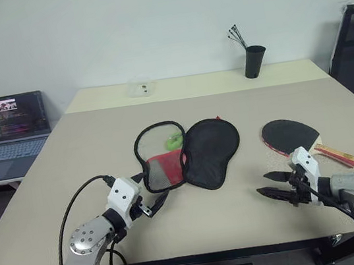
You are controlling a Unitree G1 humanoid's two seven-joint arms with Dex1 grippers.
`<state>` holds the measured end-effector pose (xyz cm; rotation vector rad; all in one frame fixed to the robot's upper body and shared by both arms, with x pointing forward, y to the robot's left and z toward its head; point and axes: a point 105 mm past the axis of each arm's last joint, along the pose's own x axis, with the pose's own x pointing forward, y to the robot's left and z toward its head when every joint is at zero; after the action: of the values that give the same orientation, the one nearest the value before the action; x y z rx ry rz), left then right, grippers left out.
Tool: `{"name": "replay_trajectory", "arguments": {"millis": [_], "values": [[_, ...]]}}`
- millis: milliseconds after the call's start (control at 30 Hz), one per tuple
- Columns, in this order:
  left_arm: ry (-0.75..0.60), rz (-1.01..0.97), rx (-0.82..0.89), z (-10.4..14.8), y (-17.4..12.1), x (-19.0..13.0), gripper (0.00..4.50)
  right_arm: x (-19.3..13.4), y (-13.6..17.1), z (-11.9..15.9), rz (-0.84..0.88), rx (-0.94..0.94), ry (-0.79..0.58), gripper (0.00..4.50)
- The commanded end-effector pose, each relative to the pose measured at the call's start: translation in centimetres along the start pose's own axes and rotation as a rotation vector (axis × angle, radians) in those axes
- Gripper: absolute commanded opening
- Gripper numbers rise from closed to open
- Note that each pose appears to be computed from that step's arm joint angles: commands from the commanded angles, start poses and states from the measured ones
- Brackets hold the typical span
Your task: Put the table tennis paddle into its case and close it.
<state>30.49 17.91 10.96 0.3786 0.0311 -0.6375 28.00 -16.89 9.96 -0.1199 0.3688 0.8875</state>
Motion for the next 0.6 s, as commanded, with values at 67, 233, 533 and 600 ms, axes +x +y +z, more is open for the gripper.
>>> {"name": "replay_trajectory", "arguments": {"millis": [67, 233, 533, 600], "values": [[-0.04, -0.026, 0.039, 0.9, -0.1, 1.4, 4.5, -1.4, -0.7, 0.9, -0.053, -0.05, -0.001, 3.14], [-0.133, -0.062, -0.008, 2.8, -0.1, 2.5, 4.5, -1.6, -0.6, 3.4, -0.072, -0.072, -0.055, 3.14], [-0.179, -0.095, 0.014, 4.5, 1.0, 2.4, 4.5, -0.1, -0.1, 5.3, -0.053, -0.004, -0.116, 3.14], [-0.179, -0.077, 0.018, 4.7, 1.7, 1.9, 4.5, 1.1, 0.0, 5.8, -0.039, 0.02, -0.132, 3.14]]}}
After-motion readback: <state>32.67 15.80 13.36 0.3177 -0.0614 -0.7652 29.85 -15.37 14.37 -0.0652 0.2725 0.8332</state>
